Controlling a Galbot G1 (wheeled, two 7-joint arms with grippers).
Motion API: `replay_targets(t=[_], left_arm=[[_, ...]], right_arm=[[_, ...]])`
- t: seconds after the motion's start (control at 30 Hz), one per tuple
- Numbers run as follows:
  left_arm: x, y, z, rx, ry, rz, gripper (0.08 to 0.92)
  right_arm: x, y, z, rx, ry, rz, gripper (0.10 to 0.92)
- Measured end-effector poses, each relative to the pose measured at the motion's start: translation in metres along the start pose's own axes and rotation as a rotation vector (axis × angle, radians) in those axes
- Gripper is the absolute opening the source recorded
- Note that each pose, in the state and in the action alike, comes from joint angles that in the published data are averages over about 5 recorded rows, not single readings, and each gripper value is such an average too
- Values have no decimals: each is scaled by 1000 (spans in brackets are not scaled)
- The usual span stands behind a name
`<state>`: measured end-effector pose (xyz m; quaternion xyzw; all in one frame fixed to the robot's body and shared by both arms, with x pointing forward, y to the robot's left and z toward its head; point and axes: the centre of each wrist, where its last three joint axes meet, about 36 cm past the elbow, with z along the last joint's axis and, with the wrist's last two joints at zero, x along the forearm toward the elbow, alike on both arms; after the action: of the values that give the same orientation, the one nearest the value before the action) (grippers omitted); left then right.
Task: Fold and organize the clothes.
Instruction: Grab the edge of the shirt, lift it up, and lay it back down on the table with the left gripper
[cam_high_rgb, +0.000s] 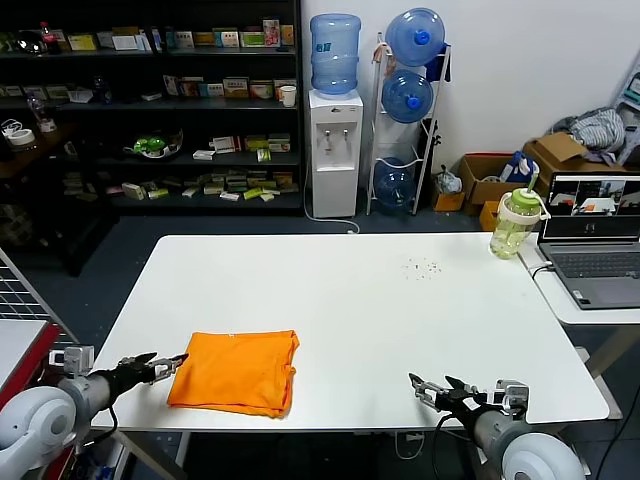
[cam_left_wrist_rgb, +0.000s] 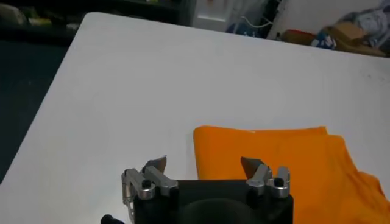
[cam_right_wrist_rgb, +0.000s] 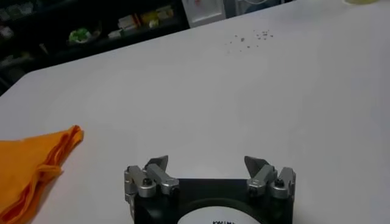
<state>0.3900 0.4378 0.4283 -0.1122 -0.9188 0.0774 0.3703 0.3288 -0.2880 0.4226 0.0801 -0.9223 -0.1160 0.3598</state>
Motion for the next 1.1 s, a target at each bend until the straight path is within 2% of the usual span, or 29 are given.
replay_targets(t=[0.37, 0.77, 0.9, 1.1], left_arm=[[-12, 7, -4, 24, 49, 68, 823], [-34, -1, 4, 36, 94, 87, 811], [-40, -3, 6, 35, 97, 85, 724], [-44, -7, 8, 34, 97, 84, 551]], right_arm=[[-2, 0, 1, -3, 2, 1, 823], [0, -2, 2, -7, 2, 8, 823], [0, -2, 2, -8, 2, 7, 823], [1, -2, 3, -6, 3, 9, 823]])
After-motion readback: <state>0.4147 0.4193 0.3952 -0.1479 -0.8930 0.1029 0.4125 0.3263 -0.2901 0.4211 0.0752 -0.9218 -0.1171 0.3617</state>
